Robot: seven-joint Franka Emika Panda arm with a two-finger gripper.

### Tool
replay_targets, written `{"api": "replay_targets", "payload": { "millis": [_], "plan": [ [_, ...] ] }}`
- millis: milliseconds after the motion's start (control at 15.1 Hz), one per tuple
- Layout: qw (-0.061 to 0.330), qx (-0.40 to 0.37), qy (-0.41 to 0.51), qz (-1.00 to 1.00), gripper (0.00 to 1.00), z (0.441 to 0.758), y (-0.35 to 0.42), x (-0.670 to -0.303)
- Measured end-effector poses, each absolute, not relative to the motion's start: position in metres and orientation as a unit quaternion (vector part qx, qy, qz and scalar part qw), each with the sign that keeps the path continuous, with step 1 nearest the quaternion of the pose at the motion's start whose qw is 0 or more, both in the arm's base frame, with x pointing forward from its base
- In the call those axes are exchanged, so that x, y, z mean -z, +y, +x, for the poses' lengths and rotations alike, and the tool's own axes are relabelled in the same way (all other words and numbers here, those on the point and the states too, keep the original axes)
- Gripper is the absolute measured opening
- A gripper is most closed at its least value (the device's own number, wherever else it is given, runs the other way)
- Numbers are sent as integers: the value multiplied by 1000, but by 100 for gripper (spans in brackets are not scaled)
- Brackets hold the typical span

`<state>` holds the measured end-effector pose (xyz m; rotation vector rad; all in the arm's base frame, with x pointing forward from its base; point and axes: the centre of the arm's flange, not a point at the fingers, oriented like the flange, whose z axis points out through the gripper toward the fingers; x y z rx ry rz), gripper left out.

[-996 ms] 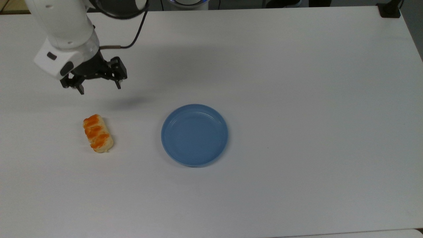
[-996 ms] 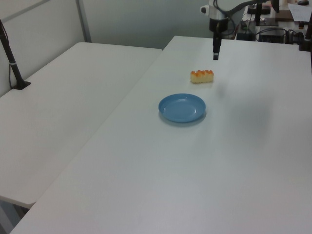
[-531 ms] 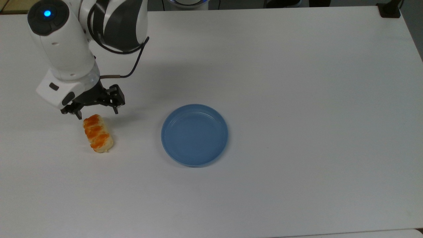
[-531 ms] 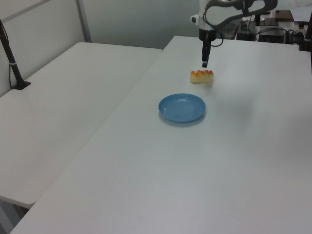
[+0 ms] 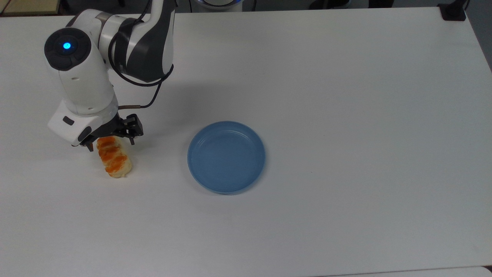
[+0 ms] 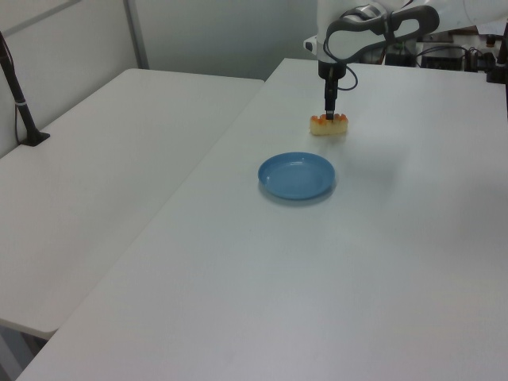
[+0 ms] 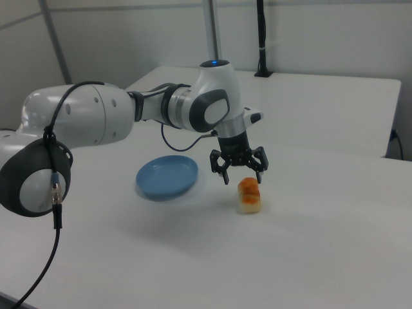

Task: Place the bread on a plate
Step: 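Close the gripper around the bread roll, then lift the bread roll and carry it over the blue plate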

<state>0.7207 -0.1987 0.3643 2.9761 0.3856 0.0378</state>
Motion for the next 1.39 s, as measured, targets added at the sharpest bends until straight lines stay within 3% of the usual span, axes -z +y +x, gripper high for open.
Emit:
{"api": "replay_targets", "payload": {
  "millis": [598, 996, 1394],
  "plan": [
    [90, 4, 137, 986, 99, 723, -210, -323],
    [92, 0, 134, 987, 34, 726, -211, -325],
    [78, -23, 110, 991, 35, 721, -207, -384]
  ]
}}
